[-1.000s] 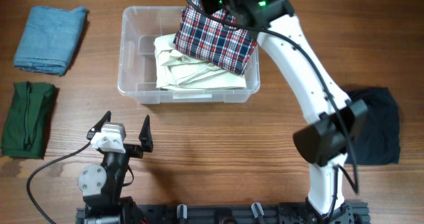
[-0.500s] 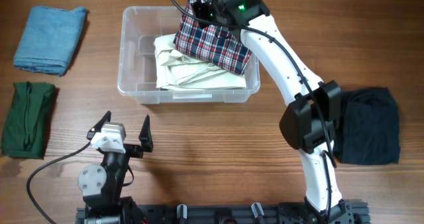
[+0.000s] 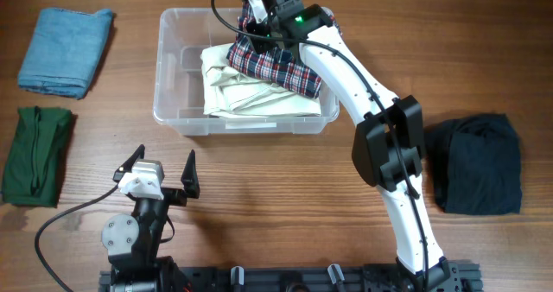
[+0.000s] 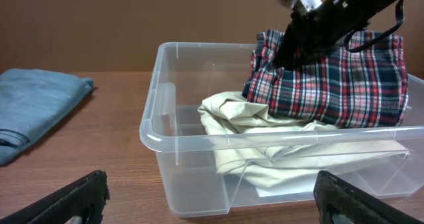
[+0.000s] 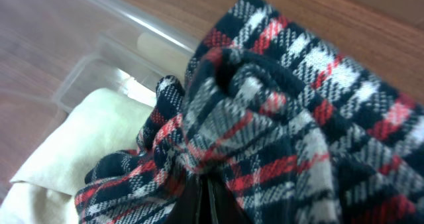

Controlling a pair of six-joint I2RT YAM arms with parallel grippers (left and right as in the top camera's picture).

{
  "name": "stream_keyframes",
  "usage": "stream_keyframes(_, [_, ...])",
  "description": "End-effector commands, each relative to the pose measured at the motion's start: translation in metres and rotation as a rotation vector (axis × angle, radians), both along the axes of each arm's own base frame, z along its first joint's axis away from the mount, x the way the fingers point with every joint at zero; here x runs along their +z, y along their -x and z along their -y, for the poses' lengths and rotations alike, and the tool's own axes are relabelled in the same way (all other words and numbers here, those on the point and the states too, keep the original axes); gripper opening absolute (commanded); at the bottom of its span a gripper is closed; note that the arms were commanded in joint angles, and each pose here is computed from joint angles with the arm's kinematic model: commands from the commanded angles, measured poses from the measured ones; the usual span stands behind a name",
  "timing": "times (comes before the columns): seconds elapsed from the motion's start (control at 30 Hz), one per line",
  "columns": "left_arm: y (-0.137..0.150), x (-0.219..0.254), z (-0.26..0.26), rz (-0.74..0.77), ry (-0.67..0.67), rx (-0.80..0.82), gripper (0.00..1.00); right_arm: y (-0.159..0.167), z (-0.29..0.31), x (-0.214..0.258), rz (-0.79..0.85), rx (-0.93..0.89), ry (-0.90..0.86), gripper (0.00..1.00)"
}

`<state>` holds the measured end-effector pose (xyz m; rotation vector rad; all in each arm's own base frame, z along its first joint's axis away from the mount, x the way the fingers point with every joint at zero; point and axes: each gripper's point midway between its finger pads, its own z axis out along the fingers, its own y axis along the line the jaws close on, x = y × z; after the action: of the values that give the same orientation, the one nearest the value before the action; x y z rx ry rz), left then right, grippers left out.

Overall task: Pack container
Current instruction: 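Push the plaid cloth down into the bin with the right gripper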

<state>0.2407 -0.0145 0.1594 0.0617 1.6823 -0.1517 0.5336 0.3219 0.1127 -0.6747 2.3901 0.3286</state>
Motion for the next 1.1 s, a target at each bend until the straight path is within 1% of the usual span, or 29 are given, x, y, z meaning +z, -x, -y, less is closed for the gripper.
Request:
stream_keyframes(0.0, [0.000,-0.001,0.001,0.004,-0.015,-0.007,1.00,0.008,-0.007,-0.036,-0.071,0.016,0.021,0.04])
stream_keyframes(0.27, [0.000,-0.001,0.001,0.004,-0.015,-0.007,1.00,0.037,-0.020,-0.068,-0.169,0.068,0.076,0.04])
stream_keyframes(0.6, [0.000,-0.001,0.001,0.005,-0.015,-0.007,1.00,0.078,-0.042,-0.077,-0.236,0.188,0.126,0.04])
stream_keyframes(0.93, [0.000,-0.001,0.001,0.005,-0.015,-0.007,1.00,0.091,-0.041,-0.079,-0.273,0.218,0.147,0.04])
stream_keyframes(1.07, [0.000,-0.001,0.001,0.004,-0.015,-0.007,1.00,0.095,-0.037,-0.065,-0.272,0.231,0.155,0.04])
